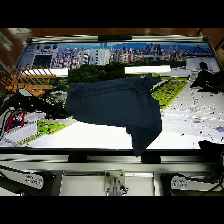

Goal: Fold the shirts.

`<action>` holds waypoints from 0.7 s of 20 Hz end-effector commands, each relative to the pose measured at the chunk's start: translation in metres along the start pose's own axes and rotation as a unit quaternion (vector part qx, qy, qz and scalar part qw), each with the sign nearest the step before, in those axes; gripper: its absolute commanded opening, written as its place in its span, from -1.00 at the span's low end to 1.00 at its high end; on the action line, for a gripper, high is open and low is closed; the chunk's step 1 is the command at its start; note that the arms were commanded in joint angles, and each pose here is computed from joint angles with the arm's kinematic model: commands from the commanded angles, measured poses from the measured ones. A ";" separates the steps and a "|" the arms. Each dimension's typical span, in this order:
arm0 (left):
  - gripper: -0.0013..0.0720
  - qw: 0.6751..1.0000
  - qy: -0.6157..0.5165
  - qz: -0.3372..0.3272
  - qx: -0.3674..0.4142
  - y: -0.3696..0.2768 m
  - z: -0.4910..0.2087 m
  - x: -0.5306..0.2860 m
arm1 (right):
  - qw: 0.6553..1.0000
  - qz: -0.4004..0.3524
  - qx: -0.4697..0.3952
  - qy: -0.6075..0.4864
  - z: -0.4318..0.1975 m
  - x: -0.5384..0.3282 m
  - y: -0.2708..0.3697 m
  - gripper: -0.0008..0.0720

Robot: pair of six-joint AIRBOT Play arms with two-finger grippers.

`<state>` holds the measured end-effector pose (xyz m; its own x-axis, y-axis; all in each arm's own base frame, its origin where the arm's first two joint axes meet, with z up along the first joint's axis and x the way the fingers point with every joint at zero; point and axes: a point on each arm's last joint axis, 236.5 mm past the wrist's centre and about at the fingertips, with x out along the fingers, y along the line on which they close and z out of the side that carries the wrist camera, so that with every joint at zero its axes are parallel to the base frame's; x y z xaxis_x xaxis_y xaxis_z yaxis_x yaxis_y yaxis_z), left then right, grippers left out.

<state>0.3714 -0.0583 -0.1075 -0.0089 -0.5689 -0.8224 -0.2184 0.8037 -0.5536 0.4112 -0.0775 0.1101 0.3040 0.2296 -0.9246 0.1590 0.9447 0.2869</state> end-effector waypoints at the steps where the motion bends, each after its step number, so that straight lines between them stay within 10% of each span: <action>1: -0.29 1.000 -0.013 0.006 -0.006 -0.006 0.007 0.007 | 1.000 0.000 0.002 0.001 0.000 0.000 0.000 0.37; 5: -0.86 1.000 -0.006 0.003 -0.008 -0.007 0.003 0.006 | 1.000 0.004 0.011 0.028 -0.014 0.014 -0.003 0.37; 14: -0.89 0.997 -0.015 0.000 0.077 -0.031 -0.010 -0.028 | 0.965 0.051 0.037 0.253 -0.142 0.079 -0.014 0.37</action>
<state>0.3759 -0.0658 -0.0853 0.0272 -0.5549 -0.8315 -0.1427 0.8211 -0.5527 0.3470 -0.0554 0.0268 0.0029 0.3465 -0.9381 0.2086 0.9172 0.3394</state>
